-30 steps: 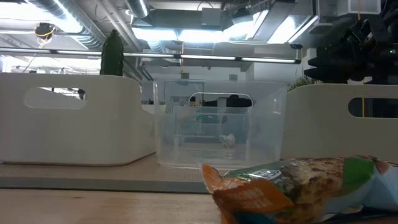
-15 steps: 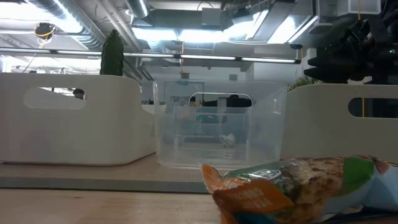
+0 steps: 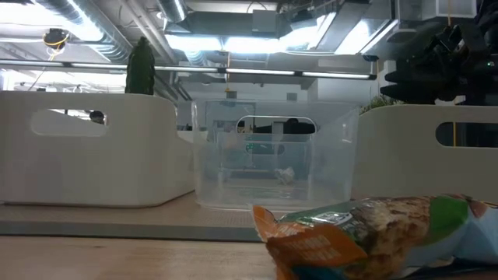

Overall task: Pick and place Granola Bars by type
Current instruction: Put the blue granola bar into the transparent bin

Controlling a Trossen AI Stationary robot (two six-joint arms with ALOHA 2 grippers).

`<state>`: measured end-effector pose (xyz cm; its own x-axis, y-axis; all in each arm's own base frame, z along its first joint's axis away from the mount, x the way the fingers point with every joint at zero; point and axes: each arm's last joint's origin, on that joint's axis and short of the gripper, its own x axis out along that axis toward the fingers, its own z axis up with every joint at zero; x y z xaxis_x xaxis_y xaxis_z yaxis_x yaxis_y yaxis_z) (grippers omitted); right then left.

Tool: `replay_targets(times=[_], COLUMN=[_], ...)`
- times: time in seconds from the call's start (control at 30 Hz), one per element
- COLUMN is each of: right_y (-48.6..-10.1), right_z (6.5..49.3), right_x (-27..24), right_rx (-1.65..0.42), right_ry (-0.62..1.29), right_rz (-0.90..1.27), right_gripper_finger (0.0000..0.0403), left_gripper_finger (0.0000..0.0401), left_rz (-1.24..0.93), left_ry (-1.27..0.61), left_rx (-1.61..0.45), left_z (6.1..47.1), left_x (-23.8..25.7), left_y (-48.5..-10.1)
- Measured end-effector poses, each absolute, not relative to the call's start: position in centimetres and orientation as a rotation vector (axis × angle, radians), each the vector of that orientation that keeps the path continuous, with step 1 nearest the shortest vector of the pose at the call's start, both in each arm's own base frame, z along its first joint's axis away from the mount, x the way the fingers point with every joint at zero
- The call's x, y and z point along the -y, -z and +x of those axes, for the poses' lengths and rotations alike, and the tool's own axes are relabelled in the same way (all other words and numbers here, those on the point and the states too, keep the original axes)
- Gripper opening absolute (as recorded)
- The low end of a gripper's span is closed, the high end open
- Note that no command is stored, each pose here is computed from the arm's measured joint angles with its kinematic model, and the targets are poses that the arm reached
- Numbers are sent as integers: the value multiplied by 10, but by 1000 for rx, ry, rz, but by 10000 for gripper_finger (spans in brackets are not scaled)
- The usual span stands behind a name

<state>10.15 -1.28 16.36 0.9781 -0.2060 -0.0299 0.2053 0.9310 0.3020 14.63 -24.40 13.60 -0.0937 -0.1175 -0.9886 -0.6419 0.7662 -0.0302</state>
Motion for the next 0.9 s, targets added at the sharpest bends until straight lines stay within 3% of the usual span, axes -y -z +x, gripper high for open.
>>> replay_targets(times=[0.2, 0.37, 0.57, 0.77, 0.9], right_y=[-164, -164, -164, -164, -164], right_z=[102, 102, 102, 101, 102], right_x=[13, 13, 13, 13, 13], right_rx=[2, 2, 2, 2, 2], right_ry=[210, 211, 211, 210, 210], right_rz=[307, 305, 305, 304, 304], right_gripper_finger=[168, 168, 168, 168, 168], left_gripper_finger=[21, 17, 9, 9, 9], left_rz=[-638, -726, -853, -923, -832], left_ry=[-519, -488, -432, -333, -225], left_rx=[-1620, -1535, -1294, -900, -599], left_z=[147, 154, 161, 153, 146], left_x=[235, 226, 201, 170, 152], left_y=[-145, -166, -210, -267, -324])
